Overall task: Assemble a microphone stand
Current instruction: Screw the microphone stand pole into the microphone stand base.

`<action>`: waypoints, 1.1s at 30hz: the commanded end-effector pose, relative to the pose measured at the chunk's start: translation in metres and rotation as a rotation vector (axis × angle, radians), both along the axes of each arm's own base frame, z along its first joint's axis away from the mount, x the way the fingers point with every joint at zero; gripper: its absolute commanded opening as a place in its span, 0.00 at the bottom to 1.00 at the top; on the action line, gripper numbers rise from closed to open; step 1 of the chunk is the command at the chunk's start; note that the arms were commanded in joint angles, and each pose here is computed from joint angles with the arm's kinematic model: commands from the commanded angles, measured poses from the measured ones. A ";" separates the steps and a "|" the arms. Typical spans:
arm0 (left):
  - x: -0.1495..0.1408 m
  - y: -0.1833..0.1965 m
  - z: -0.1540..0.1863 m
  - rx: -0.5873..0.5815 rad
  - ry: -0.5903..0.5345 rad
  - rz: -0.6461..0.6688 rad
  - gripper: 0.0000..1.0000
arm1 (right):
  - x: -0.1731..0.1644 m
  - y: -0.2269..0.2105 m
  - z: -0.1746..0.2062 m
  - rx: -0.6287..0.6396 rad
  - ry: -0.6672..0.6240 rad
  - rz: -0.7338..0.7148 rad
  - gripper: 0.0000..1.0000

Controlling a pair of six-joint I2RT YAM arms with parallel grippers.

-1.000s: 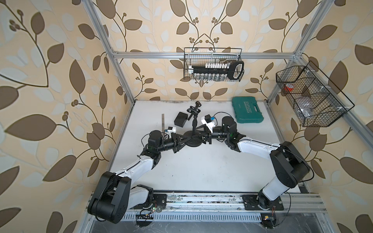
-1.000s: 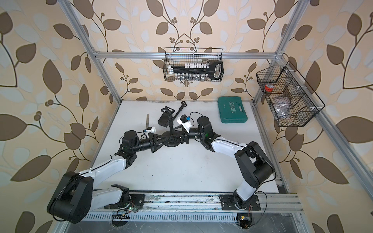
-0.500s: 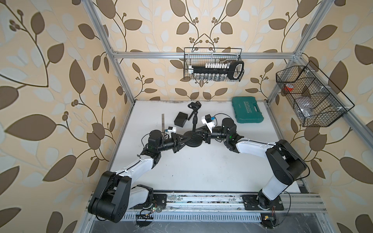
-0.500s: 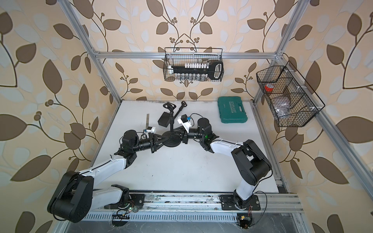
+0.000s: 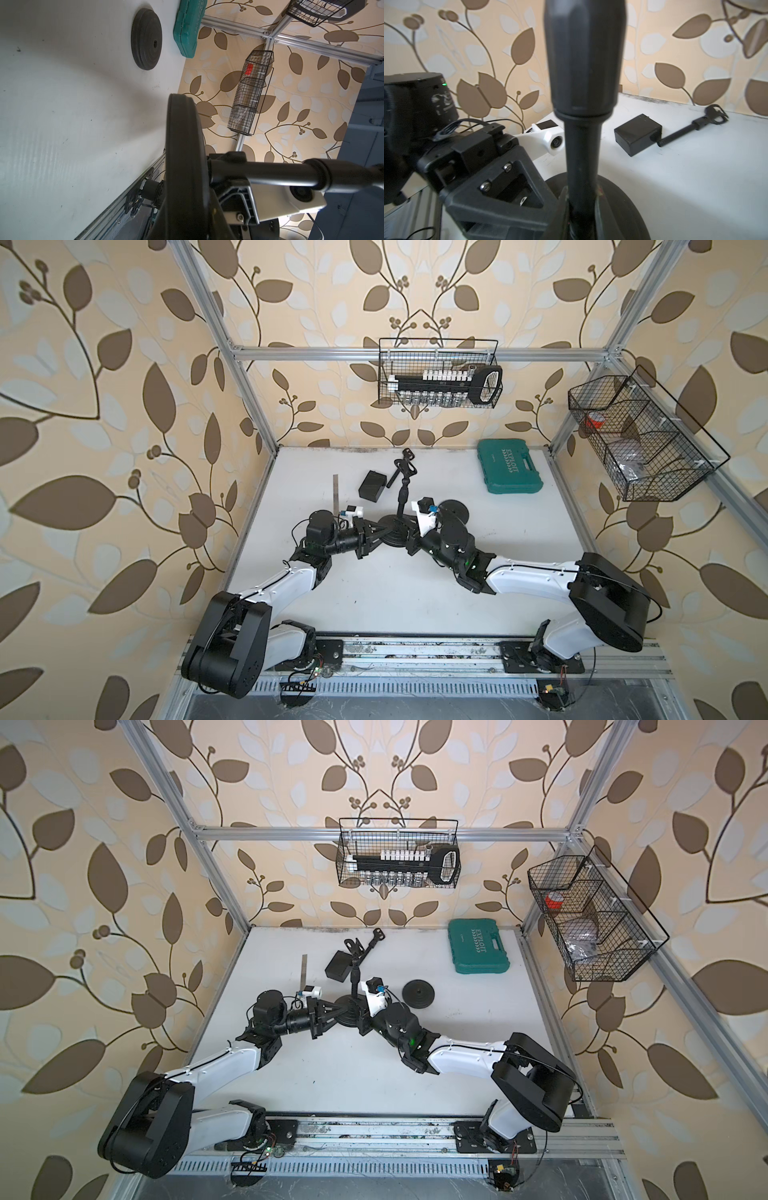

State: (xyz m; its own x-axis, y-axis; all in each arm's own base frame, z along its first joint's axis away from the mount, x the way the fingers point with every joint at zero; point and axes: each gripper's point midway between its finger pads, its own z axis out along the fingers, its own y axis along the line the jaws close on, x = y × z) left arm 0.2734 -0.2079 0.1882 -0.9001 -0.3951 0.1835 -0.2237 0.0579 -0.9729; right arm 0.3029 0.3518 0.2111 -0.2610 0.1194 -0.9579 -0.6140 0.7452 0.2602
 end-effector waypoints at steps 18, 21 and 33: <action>0.011 0.004 0.040 -0.024 -0.210 0.038 0.00 | -0.028 -0.035 0.031 0.022 -0.067 0.473 0.65; 0.009 0.003 0.041 -0.025 -0.210 0.022 0.00 | -0.021 -0.040 0.035 0.004 -0.061 0.539 0.64; 0.003 -0.001 0.045 -0.029 -0.215 -0.034 0.00 | 0.004 -0.013 0.026 -0.004 -0.034 0.661 0.53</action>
